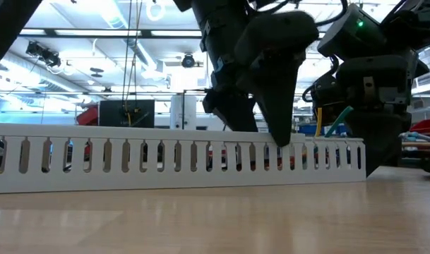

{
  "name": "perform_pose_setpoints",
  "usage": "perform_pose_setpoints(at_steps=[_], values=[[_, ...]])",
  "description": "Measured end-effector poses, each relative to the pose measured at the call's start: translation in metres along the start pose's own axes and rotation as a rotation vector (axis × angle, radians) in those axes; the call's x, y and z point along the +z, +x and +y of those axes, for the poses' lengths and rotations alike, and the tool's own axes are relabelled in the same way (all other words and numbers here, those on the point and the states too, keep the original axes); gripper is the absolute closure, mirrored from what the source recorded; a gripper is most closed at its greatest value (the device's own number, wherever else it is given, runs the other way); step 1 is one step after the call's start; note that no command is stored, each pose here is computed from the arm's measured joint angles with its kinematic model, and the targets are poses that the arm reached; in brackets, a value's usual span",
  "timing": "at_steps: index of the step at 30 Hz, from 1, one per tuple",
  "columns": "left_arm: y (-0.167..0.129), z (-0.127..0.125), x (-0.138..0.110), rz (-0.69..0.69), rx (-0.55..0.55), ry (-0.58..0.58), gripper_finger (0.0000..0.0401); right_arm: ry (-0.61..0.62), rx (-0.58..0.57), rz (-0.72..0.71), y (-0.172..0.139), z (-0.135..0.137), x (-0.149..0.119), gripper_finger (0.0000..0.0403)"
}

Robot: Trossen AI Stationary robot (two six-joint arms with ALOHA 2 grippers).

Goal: Ziptie cables
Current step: Close the white cable duct

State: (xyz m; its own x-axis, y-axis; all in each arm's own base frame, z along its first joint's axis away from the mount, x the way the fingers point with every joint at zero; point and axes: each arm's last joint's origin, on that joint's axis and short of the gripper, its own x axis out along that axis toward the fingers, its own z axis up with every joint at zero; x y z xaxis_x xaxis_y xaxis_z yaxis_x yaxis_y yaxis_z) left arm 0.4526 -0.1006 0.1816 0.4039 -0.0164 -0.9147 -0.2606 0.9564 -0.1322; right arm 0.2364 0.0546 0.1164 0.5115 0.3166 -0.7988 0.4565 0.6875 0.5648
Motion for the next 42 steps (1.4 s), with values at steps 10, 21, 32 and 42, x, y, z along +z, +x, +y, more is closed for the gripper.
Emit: perform_pose_setpoints(at_steps=[10,21,32,42], values=[[-0.013,-0.003,0.010,-0.028,-0.004,0.027,0.0118,-0.001,0.001,0.000,0.000,0.000,0.000,0.0403],[-0.013,-0.003,0.009,-0.023,0.010,0.049,0.0118,-0.004,0.002,0.000,0.000,0.000,0.000,0.0403],[-0.008,0.002,0.011,-0.016,0.013,0.034,0.0118,-0.005,0.002,0.000,0.000,0.000,0.000,0.0403],[-0.005,0.002,0.011,-0.013,0.012,0.031,0.0118,-0.005,0.002,-0.001,0.000,0.000,0.000,0.0403]])
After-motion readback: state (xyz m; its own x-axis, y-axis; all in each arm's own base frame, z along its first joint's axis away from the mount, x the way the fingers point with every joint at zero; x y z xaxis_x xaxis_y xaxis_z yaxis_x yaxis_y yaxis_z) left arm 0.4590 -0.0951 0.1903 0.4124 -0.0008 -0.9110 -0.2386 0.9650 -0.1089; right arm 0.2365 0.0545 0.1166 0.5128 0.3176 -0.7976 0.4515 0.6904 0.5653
